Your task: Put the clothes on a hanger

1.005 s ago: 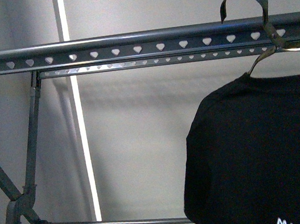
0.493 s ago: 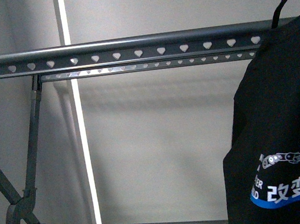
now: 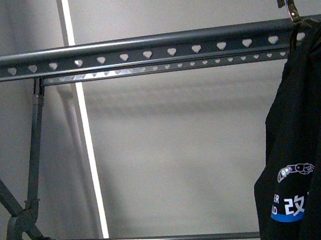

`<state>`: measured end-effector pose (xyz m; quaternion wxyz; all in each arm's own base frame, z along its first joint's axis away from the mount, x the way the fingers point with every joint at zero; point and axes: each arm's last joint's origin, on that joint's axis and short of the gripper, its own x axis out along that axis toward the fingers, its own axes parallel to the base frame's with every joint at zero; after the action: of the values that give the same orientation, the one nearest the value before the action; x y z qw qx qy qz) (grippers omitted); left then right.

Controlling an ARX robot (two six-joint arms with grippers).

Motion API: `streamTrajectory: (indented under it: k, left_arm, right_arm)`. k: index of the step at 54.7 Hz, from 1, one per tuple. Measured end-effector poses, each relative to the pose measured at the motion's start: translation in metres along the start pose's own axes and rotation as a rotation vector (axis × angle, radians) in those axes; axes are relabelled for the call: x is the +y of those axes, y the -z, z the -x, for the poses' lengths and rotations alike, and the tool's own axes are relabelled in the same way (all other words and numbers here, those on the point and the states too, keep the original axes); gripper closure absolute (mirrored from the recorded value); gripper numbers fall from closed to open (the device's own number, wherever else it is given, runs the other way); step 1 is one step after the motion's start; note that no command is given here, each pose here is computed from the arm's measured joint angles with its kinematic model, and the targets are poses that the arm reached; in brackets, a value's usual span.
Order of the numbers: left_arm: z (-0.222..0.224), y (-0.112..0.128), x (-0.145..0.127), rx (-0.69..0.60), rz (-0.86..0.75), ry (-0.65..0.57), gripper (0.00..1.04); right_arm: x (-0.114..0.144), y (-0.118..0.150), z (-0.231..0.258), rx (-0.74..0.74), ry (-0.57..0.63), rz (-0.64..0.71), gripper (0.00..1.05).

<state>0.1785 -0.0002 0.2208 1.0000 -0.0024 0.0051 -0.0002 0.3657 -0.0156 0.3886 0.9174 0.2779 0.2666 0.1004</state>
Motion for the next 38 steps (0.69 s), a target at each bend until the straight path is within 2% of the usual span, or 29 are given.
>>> streamTrajectory:
  k: [21, 38]
  left_arm:
    - [0.029, 0.028, 0.0, -0.008, 0.0, 0.0, 1.01]
    - [0.046, 0.041, 0.0, -0.007, 0.0, 0.0, 1.01]
  right_arm:
    - [-0.002, -0.021, -0.022, -0.032, 0.026, -0.078, 1.01]
    - [-0.021, -0.022, -0.052, -0.006, 0.072, -0.144, 1.01]
